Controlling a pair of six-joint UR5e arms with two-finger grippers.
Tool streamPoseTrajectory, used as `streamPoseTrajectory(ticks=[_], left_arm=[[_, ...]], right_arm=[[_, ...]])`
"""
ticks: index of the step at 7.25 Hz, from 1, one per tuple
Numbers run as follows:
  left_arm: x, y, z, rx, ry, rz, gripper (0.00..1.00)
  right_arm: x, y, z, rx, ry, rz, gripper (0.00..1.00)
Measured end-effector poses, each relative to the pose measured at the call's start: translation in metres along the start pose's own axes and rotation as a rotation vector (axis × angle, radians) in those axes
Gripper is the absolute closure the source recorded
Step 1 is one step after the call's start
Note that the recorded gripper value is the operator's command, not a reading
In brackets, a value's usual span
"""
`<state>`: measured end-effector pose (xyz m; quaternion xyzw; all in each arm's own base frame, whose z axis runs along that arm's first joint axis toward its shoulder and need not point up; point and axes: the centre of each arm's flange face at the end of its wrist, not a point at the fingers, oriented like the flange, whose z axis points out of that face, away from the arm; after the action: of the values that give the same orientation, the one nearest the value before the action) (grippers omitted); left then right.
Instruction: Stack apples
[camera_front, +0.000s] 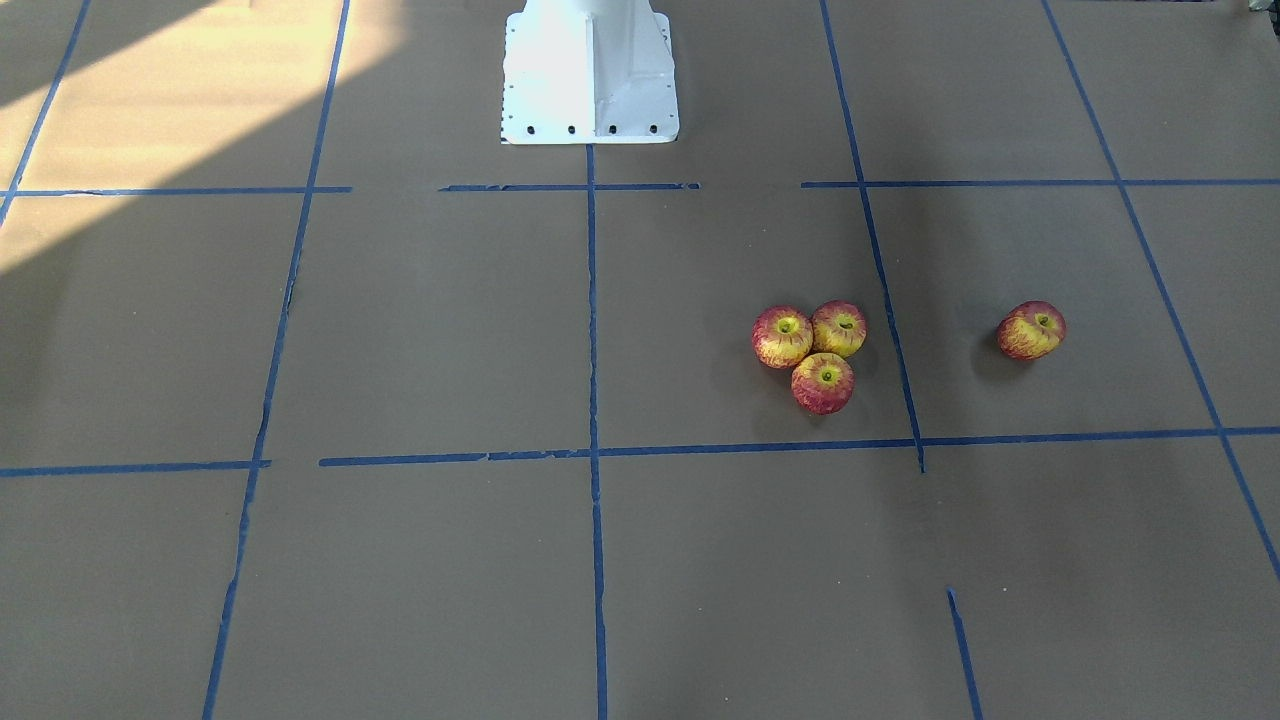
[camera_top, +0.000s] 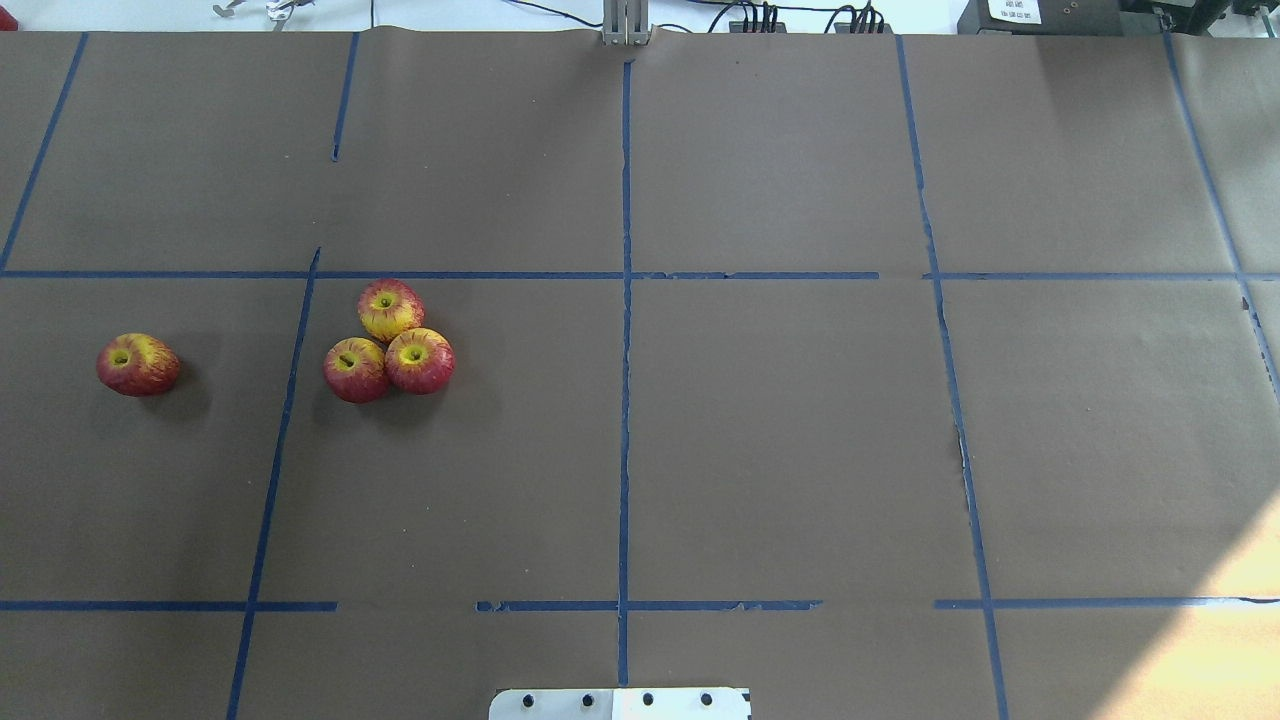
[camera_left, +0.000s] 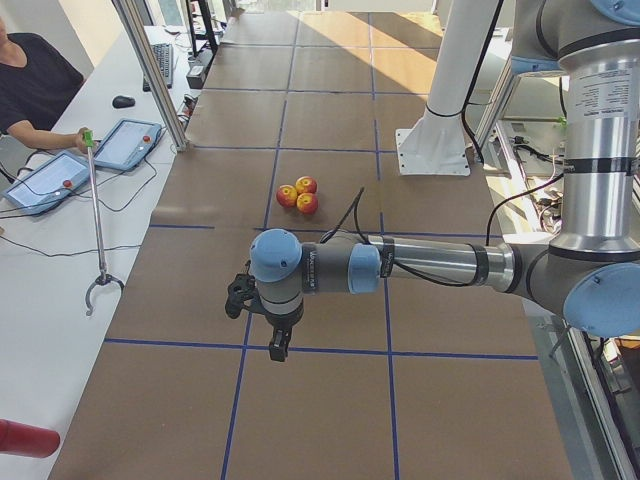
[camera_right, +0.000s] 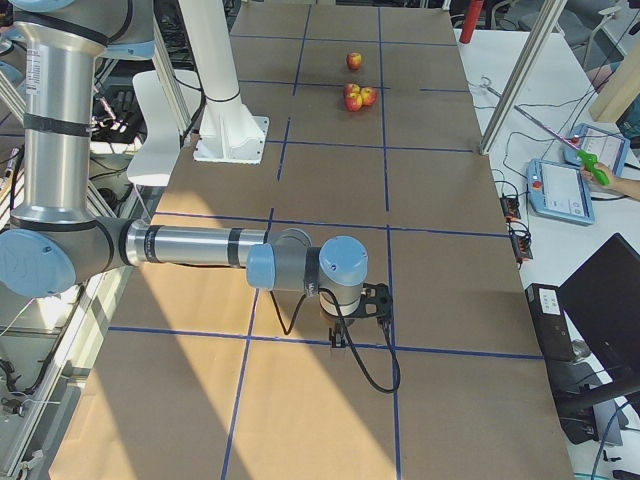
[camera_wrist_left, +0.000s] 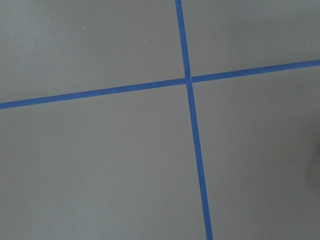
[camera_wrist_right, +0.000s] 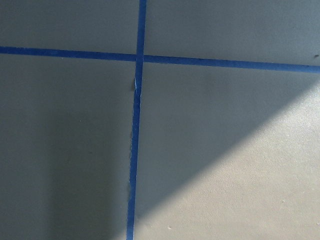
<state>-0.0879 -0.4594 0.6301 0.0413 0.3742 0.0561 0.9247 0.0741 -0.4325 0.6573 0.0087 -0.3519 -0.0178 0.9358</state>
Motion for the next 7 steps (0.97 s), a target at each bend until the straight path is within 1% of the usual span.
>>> streamPoseTrajectory(ticks=[3,5,7], left_arm=[[0.004,-0.003,-0.006,0.012,-0.003,0.005,0.0],[0.002,-0.004,-0.002,0.018,0.0,0.014,0.0],[0.011,-0.01,-0.006,0.049,0.006,0.031,0.0]], right_arm=[[0.0,0.0,0.0,0.0,0.0,0.0,0.0],[0.0,0.0,0.0,0.0,0.0,0.0,0.0],[0.0,0.0,0.0,0.0,0.0,0.0,0.0]])
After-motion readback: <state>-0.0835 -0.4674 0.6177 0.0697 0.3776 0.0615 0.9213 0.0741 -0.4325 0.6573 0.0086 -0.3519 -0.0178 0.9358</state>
